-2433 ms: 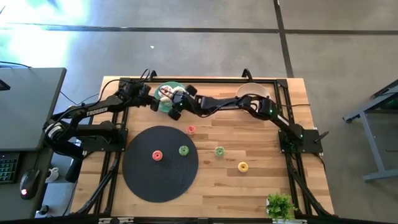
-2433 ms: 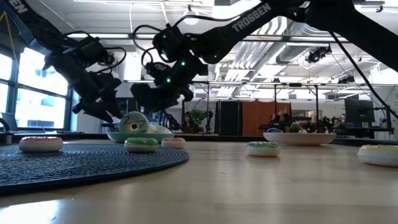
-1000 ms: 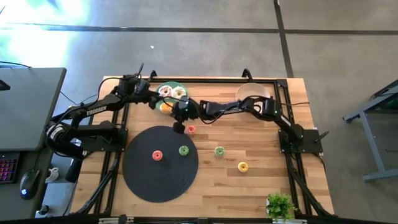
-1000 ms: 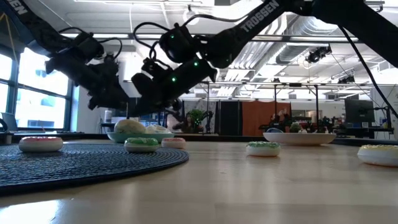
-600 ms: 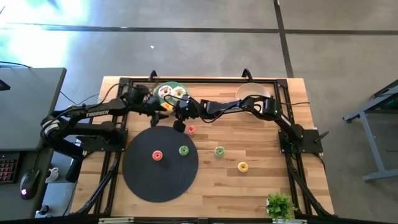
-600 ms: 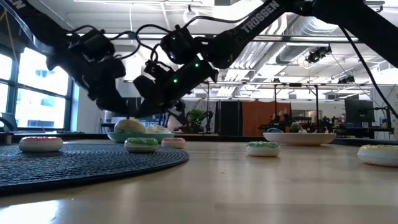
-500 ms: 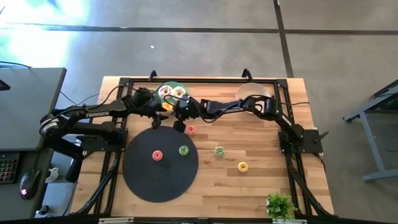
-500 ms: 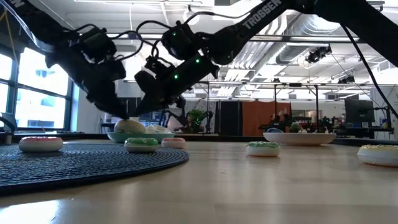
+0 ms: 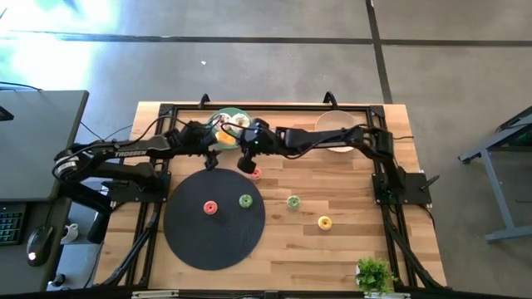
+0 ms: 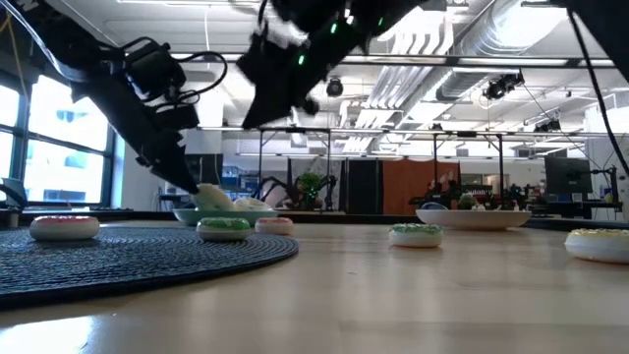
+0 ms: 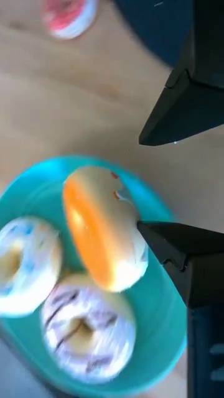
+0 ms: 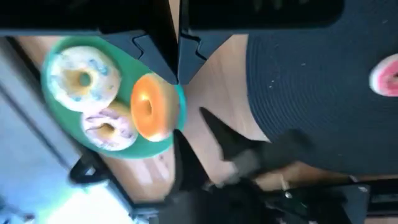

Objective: Pick & Place donuts
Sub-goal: Put the large blue donut on the green plate, then put the right small green donut on the white plate

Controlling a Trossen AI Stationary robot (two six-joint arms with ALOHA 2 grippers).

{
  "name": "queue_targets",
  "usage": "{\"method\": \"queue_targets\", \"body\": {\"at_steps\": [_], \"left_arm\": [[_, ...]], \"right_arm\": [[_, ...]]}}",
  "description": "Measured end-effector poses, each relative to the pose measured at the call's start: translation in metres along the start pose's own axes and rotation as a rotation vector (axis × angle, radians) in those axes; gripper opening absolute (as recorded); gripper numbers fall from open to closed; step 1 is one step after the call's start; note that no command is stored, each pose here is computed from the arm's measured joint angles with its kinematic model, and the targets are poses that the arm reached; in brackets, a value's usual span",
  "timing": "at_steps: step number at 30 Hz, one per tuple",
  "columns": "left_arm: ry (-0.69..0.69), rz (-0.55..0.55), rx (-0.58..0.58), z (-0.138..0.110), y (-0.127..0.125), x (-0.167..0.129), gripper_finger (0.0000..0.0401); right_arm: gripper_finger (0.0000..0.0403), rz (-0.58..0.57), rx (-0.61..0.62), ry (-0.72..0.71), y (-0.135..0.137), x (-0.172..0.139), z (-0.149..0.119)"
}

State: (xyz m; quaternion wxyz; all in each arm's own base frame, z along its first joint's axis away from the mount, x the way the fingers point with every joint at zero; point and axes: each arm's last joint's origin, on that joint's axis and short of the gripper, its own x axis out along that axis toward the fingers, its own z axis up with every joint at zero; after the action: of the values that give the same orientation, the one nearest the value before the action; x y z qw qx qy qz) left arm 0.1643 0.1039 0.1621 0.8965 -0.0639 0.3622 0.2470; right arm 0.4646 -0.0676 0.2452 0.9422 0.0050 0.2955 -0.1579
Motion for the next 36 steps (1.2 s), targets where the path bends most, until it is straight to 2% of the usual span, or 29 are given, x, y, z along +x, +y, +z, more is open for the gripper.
{"method": "queue_targets", "body": {"at_steps": [4, 10, 14, 17, 20, 22, 26, 29, 31, 36], "left_arm": [[-0.048, 0.038, -0.051, 0.008, 0.015, -0.002, 0.0207], [-0.146, 0.067, -0.105, 0.035, 0.043, -0.014, 0.0207], [-0.190, 0.091, -0.137, 0.046, 0.060, -0.022, 0.0207], [-0.216, 0.018, -0.142, 0.051, 0.064, -0.025, 0.0207], [-0.245, -0.150, -0.116, 0.056, 0.057, -0.030, 0.0207], [-0.280, -0.231, -0.078, 0.061, 0.048, -0.035, 0.0207], [-0.339, -0.317, 0.005, 0.069, 0.023, -0.049, 0.0207], [-0.376, -0.383, 0.033, 0.072, 0.008, -0.062, 0.0207], [-0.388, -0.425, 0.005, 0.073, 0.000, -0.068, 0.0207], [-0.380, -0.509, -0.088, 0.076, -0.014, -0.071, 0.0207]], "right_arm": [[0.0003, -0.047, -0.038, -0.023, 0.013, -0.040, 0.018], [0.0003, -0.125, -0.114, -0.113, 0.031, -0.106, 0.042], [0.0005, -0.118, -0.126, -0.162, 0.041, -0.143, 0.051], [0.0002, -0.089, -0.149, -0.155, 0.047, -0.166, 0.051], [0.0003, -0.073, -0.190, -0.106, 0.052, -0.184, 0.046], [0.0002, -0.113, -0.209, -0.049, 0.053, -0.194, 0.039], [0.0002, -0.232, -0.165, 0.084, 0.045, -0.217, 0.023], [0.0001, -0.237, -0.095, 0.149, 0.037, -0.228, 0.011], [0.0001, -0.193, -0.076, 0.169, 0.035, -0.230, 0.000], [0.0002, 0.023, -0.042, 0.162, 0.036, -0.222, -0.039]]}}
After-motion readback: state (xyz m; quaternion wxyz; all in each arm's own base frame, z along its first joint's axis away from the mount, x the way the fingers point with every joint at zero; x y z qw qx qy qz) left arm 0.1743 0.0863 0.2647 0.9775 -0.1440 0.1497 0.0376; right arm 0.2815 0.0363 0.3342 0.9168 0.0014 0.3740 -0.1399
